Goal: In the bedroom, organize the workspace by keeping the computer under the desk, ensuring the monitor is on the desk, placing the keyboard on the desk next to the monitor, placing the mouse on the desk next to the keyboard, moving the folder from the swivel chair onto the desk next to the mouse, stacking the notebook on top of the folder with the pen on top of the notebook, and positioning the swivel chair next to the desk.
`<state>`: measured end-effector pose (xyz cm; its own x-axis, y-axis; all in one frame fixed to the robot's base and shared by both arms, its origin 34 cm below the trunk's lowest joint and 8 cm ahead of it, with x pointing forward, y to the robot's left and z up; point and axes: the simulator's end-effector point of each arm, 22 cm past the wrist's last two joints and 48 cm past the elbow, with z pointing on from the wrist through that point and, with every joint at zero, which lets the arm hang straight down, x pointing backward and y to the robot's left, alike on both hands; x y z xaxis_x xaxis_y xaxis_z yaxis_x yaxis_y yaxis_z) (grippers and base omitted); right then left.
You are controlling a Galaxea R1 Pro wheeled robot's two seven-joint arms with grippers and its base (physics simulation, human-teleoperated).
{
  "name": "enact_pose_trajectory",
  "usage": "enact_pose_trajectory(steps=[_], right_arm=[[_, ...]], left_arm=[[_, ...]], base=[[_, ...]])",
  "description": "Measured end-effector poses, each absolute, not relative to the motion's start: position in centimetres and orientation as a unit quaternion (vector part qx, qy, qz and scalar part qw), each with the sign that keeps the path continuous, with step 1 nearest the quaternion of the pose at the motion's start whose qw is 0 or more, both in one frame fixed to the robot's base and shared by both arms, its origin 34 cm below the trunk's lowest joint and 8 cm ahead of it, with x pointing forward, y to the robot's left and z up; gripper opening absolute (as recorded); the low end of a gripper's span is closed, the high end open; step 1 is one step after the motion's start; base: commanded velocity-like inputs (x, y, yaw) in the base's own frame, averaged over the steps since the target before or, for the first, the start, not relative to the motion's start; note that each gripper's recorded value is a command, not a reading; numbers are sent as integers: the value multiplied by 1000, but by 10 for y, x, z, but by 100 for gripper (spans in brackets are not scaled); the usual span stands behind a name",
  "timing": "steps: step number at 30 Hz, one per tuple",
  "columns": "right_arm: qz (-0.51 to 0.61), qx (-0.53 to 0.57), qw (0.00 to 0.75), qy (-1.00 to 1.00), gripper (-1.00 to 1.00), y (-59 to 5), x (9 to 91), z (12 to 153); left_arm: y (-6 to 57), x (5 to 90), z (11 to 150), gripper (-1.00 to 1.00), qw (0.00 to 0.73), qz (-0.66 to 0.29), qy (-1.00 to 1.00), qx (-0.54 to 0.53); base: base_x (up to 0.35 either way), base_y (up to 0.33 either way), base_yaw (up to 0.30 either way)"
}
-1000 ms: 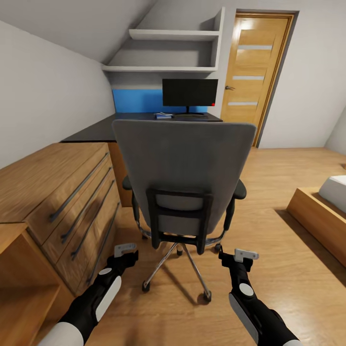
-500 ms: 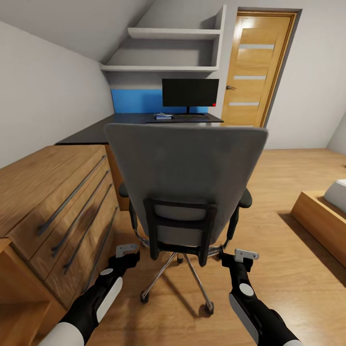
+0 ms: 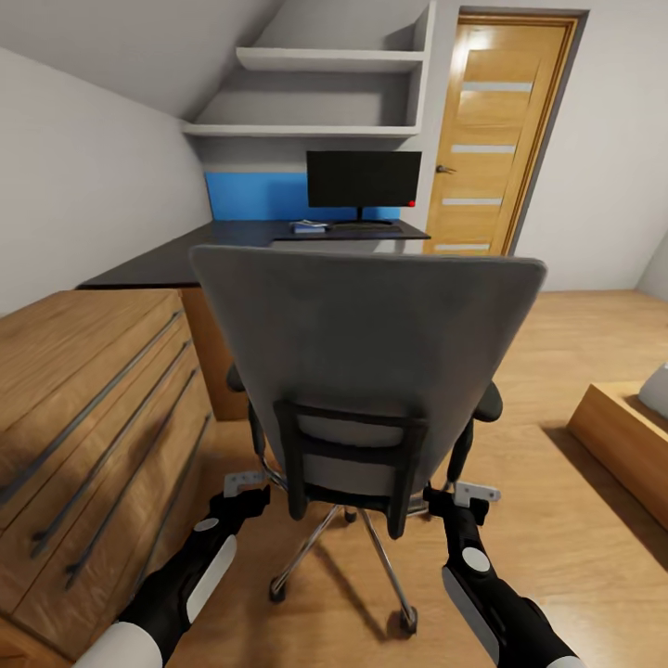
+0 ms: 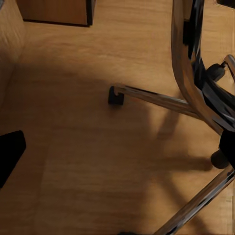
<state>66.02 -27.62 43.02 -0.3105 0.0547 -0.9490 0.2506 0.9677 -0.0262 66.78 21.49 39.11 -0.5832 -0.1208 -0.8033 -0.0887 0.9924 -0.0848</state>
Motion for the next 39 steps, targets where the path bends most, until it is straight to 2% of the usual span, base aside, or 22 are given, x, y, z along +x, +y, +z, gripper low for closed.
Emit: enact_pose_trajectory(steps=[15,33,39], right_arm=[[-84,98,580,805,100,-276,660,431],[-88,102,578,805,100,-280,660,428],[-88,98,576,806,100,-279,660,424]], left_arm=[[217,668,391,100,453,-14,890,-57],[205,664,384,100,447,-15,894,-35],[203,663,380,100,444,-19,895,-36]], base=[[300,-199,1],[285,-206,72],[120,-103,159]])
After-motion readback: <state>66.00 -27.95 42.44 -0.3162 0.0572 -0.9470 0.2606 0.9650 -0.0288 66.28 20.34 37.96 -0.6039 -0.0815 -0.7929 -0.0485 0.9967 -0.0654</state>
